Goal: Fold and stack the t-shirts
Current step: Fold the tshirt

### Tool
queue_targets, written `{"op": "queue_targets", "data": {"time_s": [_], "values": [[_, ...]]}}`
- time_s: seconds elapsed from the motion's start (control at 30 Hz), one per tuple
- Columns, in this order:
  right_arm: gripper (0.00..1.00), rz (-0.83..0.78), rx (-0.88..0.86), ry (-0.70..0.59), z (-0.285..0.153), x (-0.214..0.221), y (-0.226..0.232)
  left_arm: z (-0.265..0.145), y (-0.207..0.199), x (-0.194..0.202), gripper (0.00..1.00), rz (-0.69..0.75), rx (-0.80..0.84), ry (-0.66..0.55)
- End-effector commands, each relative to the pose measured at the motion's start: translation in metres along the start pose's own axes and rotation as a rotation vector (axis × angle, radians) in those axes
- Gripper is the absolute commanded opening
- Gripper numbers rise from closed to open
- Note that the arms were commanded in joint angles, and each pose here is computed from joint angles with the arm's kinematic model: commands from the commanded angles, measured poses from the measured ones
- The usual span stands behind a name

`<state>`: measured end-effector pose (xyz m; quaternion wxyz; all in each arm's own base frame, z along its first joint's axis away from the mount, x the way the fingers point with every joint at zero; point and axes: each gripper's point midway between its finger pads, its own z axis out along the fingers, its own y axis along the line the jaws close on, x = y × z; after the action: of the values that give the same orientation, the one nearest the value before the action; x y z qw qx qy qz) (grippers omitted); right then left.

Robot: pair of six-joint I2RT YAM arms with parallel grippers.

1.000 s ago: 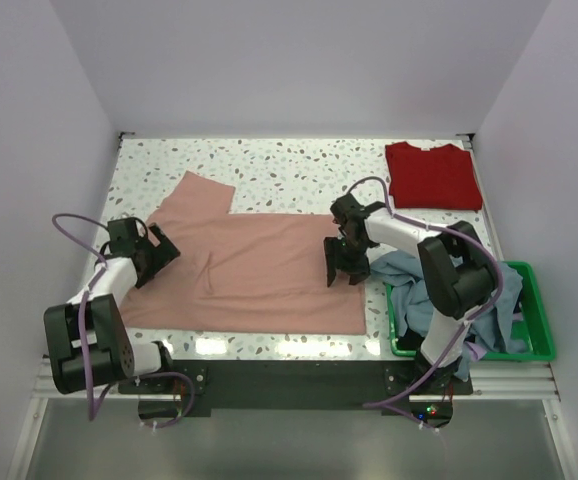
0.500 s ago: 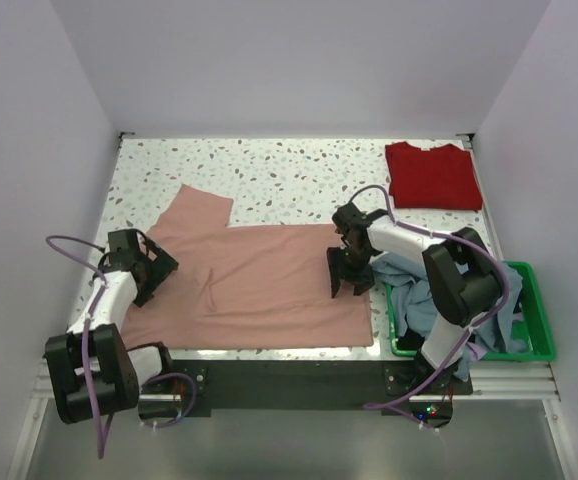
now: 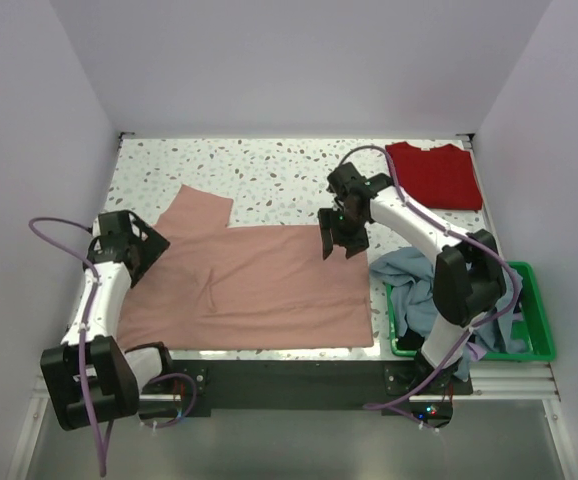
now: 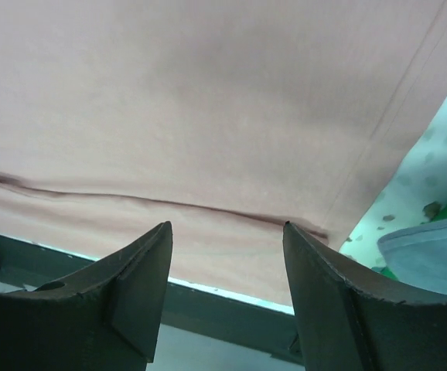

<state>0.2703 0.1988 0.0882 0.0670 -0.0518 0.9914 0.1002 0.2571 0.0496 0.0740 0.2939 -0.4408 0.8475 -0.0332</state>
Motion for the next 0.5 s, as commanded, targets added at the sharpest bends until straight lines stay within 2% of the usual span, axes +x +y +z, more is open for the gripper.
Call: {"op": "queue_targets", "data": {"time_s": [0.0,0.1,0.13,0.23,0.47], "values": [[0.63,-0.04,0.04,-0.092,-0.034,-0.03,-0.008,-0.007,-0.041,-0.045,0.96,0.071,0.082,-0.123],[0.63,-0.028,0.069,-0.112,-0.034,-0.052,-0.022,-0.006,-0.078,-0.06,0.95,0.182,0.094,-0.158],[0.63,-0.016,0.069,-0.117,-0.033,-0.057,-0.026,-0.014,-0.101,-0.07,0.95,0.22,0.118,-0.196],[0.63,0.041,0.06,-0.142,-0.028,-0.079,-0.044,-0.009,-0.133,-0.08,0.95,0.288,0.131,-0.203],[0.6,0.133,0.065,-0.208,-0.005,-0.12,-0.077,0.017,-0.175,-0.09,0.95,0.351,0.202,-0.169]]}}
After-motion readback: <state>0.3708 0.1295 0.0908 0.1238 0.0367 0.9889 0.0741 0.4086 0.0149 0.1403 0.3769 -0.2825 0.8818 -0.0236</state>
